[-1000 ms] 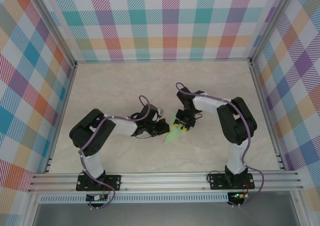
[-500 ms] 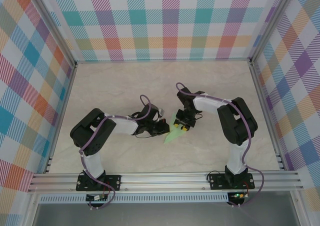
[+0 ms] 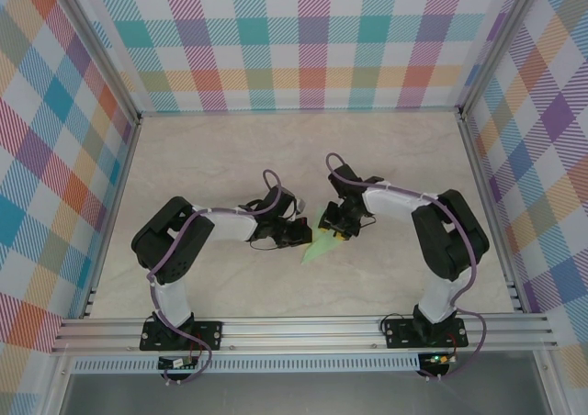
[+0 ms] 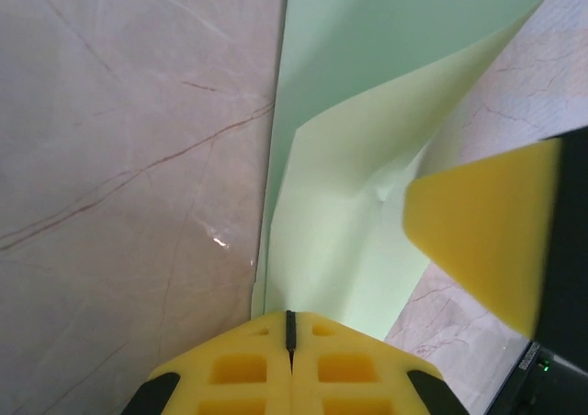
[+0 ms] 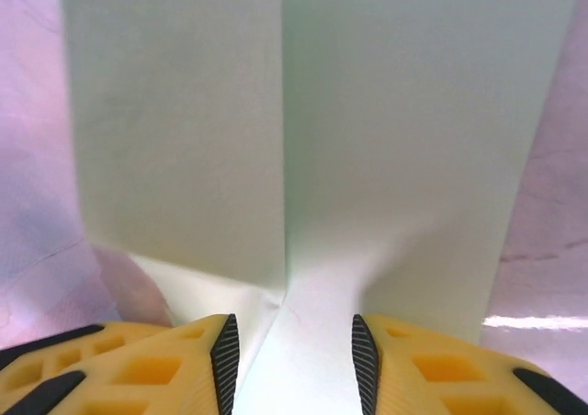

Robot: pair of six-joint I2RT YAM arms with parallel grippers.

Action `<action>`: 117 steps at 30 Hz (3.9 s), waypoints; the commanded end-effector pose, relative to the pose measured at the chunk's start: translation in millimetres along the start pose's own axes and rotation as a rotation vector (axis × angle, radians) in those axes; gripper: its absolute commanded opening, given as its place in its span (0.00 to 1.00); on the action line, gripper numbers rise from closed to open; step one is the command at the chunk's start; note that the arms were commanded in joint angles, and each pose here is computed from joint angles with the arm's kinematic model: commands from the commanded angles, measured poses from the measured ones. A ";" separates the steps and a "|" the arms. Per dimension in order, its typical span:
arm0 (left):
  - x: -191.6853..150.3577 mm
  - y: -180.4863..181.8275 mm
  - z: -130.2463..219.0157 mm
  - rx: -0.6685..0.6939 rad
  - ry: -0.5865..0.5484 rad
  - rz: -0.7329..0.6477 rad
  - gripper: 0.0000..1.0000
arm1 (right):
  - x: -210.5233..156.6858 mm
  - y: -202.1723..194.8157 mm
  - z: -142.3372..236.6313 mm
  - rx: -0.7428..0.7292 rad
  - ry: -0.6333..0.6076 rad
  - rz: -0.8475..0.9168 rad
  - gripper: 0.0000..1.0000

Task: Fold a paper plane with a square sheet of paper (pick it up from the middle)
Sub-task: Fourth fold the wing at the center of the table.

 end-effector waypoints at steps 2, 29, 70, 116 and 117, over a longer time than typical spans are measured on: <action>-24.7 26.4 -10.5 0.107 0.129 0.048 0.01 | -3.6 16.5 16.7 0.149 -0.030 0.096 0.33; -23.2 25.8 -7.1 0.128 0.124 0.060 0.00 | -5.9 -18.0 -33.4 0.057 0.018 0.102 0.10; 8.4 -7.3 -5.7 -0.056 -0.016 0.094 0.01 | -14.6 -46.3 -55.2 0.045 0.038 -0.046 0.04; -17.7 24.6 -15.5 0.162 0.141 0.114 0.00 | 28.3 -4.4 16.6 0.357 -0.132 0.131 0.06; -17.7 24.4 -15.3 0.162 0.142 0.115 0.00 | 25.5 -1.6 15.2 0.364 -0.118 0.146 0.07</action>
Point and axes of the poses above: each hand's point on the last joint's axis, 136 mm out from that joint toward the fingers, its own z axis back along the fingers, its own y axis along the line the jaws close on, x = y × z, the point moved 7 cm from there along z, back along the fingers, and after that the axes turned 9 degrees about -z, right-handed, at the moved point
